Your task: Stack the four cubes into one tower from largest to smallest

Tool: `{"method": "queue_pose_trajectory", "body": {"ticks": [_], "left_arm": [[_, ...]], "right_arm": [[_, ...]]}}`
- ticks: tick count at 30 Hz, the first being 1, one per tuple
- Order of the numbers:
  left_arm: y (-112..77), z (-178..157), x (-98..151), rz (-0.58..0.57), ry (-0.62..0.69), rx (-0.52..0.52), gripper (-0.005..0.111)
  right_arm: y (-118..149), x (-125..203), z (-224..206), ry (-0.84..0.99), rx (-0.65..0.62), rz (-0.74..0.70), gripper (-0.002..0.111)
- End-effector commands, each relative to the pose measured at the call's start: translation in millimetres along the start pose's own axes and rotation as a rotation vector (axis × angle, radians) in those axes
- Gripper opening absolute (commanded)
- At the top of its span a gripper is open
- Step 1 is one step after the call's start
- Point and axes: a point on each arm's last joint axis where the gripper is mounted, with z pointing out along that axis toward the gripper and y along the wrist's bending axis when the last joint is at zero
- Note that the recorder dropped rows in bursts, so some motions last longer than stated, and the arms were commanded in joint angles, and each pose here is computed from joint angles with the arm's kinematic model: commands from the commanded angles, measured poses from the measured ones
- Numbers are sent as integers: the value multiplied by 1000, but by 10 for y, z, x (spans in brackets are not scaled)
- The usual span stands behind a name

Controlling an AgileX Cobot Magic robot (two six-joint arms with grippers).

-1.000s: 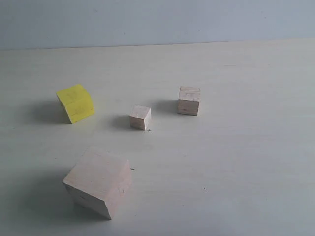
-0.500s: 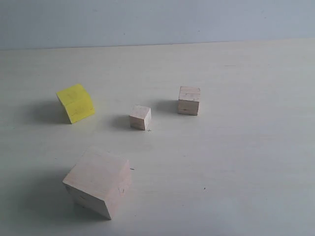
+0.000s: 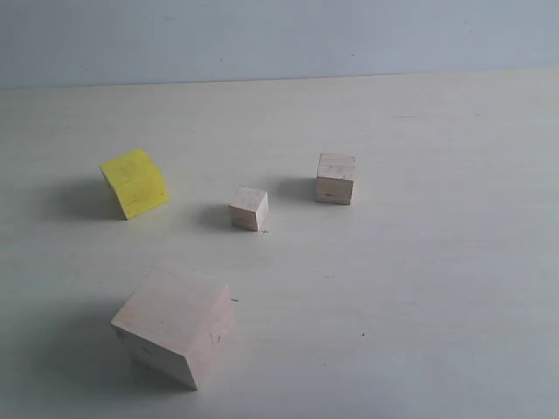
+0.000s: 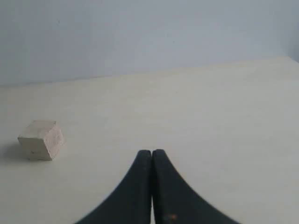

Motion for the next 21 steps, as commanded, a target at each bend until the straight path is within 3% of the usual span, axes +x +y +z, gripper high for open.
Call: {"method": "queue_pose_trajectory", "body": {"ticks": [1,8,16,21], "left_arm": [[-25,-32,-218,-2,-242,30,0],[-32,-50,-280,-2,-313,38,0],[-32,-50,-280,-2,-313,38,0],[-37,-68,-331,-9,-372,45,0]], "right_arm": [[10,-148,-15,-179,-9,-5,0],[32,-355,-79,-418,-33,-6,0],[36,-392,-96,-462,-38,-6,0],[49,-519,-174,-626,-58,6,0]]}}
